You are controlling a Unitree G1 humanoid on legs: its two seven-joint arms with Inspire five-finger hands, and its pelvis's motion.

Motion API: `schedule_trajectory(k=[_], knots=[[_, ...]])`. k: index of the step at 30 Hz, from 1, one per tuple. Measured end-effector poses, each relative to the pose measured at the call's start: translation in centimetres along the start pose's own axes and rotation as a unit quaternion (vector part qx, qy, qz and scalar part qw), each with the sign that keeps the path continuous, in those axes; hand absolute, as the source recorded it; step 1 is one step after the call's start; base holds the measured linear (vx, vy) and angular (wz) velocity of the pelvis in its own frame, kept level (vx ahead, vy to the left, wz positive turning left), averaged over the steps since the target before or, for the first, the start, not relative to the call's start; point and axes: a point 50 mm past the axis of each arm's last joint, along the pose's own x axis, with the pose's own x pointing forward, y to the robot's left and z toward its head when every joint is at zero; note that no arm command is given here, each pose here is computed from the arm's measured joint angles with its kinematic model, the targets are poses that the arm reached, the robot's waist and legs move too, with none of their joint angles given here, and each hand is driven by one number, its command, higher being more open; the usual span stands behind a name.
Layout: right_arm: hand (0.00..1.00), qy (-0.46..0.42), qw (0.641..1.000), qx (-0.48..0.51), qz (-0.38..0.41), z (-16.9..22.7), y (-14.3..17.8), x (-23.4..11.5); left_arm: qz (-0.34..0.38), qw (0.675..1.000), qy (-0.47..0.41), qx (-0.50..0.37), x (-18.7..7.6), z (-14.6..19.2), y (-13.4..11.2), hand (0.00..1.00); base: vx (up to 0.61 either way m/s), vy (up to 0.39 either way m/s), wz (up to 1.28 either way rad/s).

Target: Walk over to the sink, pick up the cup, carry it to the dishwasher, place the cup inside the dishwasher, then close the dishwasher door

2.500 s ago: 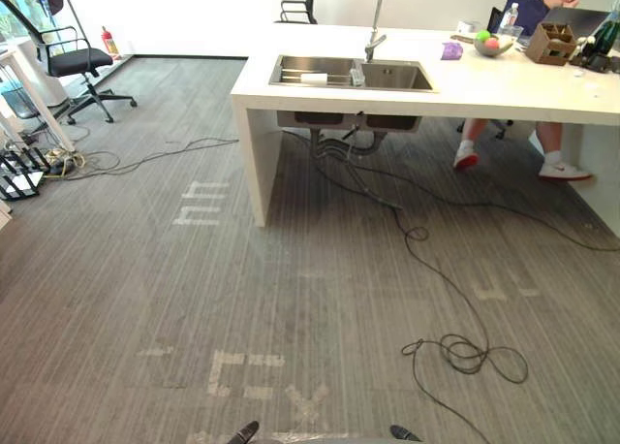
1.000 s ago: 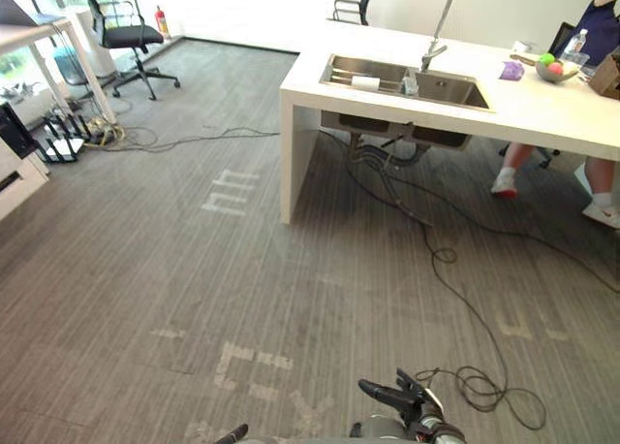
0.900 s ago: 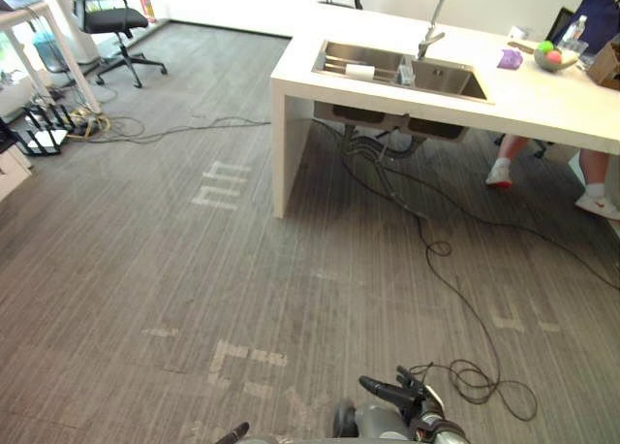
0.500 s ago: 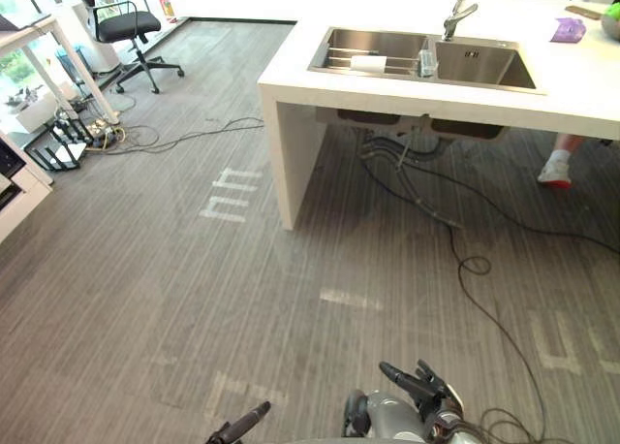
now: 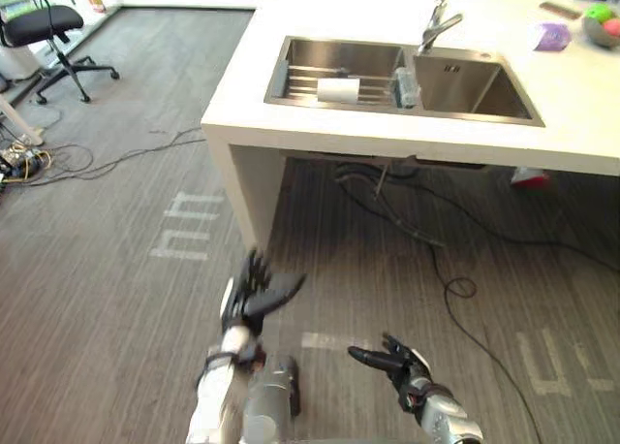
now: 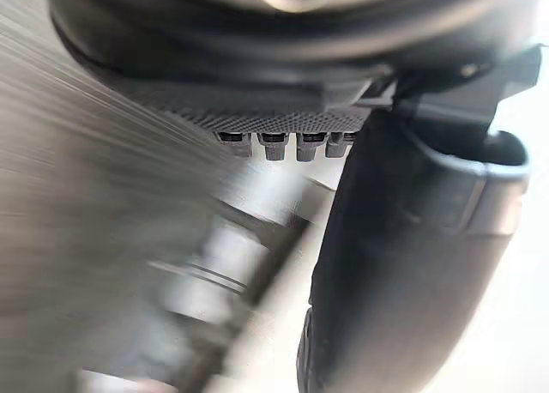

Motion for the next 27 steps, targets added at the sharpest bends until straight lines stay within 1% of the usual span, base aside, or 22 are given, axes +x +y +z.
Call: schedule_trajectory(k=[1,2,4,6,7,9,12,13,16,18,20,22,24,27], knots=[[1.00,0.009,1.000,-0.004,-0.004,-0.2,0.0,0.0,-0.015,0.999,-0.028,0.004,0.4,1.3,-0.6,1.00,0.55,0.256,-0.05],[1.00,0.028,0.999,-0.010,-0.015,-0.9,-0.2,-0.2,-0.042,0.995,-0.082,0.024,1.1,3.8,-1.6,1.00,0.56,0.200,-0.06],[1.00,0.075,0.996,-0.019,-0.035,-2.9,-0.8,-0.8,-0.077,0.980,-0.167,0.082,1.7,7.8,-3.0,1.00,0.52,0.138,-0.12],[1.00,0.093,0.995,-0.021,-0.040,-3.8,-0.9,-1.0,-0.076,0.971,-0.199,0.107,1.6,9.2,-3.2,1.00,0.38,0.073,-0.30],[1.00,0.072,0.996,-0.022,-0.047,-3.0,-1.3,-1.0,-0.070,0.963,-0.221,0.140,1.8,10.2,-3.4,1.00,0.42,0.042,-0.29],[1.00,0.058,0.997,-0.037,-0.047,-2.3,-1.3,-0.8,-0.065,0.956,-0.225,0.176,1.9,10.3,-3.8,1.00,0.36,0.014,-0.19],[1.00,0.023,0.998,-0.040,-0.045,-1.3,-0.4,-0.5,-0.077,0.959,-0.201,0.183,2.9,10.0,-4.3,1.00,0.37,-0.118,-0.05],[1.00,0.020,0.998,-0.038,-0.047,-1.2,-0.2,-0.5,-0.074,0.962,-0.182,0.190,3.5,9.6,-3.9,1.00,0.35,-0.203,-0.05],[1.00,0.028,0.998,-0.032,-0.039,-2.0,0.5,-0.6,-0.048,0.968,-0.138,0.205,4.3,8.8,-2.5,1.00,0.38,-0.263,-0.10],[1.00,0.036,0.998,-0.040,-0.045,-2.4,-0.4,-0.7,-0.016,0.974,-0.094,0.205,4.5,7.2,-1.9,1.00,0.39,-0.238,-0.15],[1.00,0.039,0.998,-0.030,-0.046,-2.4,-0.9,-0.8,-0.016,0.969,-0.084,0.231,4.9,6.6,-2.0,1.00,0.23,-0.184,-0.16],[1.00,0.044,0.997,-0.031,-0.050,-2.6,-1.3,-0.9,-0.016,0.964,-0.080,0.251,5.1,6.4,-2.1,1.00,0.14,-0.147,0.08],[1.00,0.065,0.996,-0.024,-0.061,-3.7,-2.7,-1.7,-0.005,0.958,-0.085,0.273,5.1,6.5,-1.9,1.00,0.10,-0.179,0.16],[1.00,0.076,0.994,-0.046,-0.060,-3.7,-3.7,-2.2,0.015,0.945,-0.102,0.310,5.1,7.1,-1.8,1.00,0.07,-0.107,0.46]])
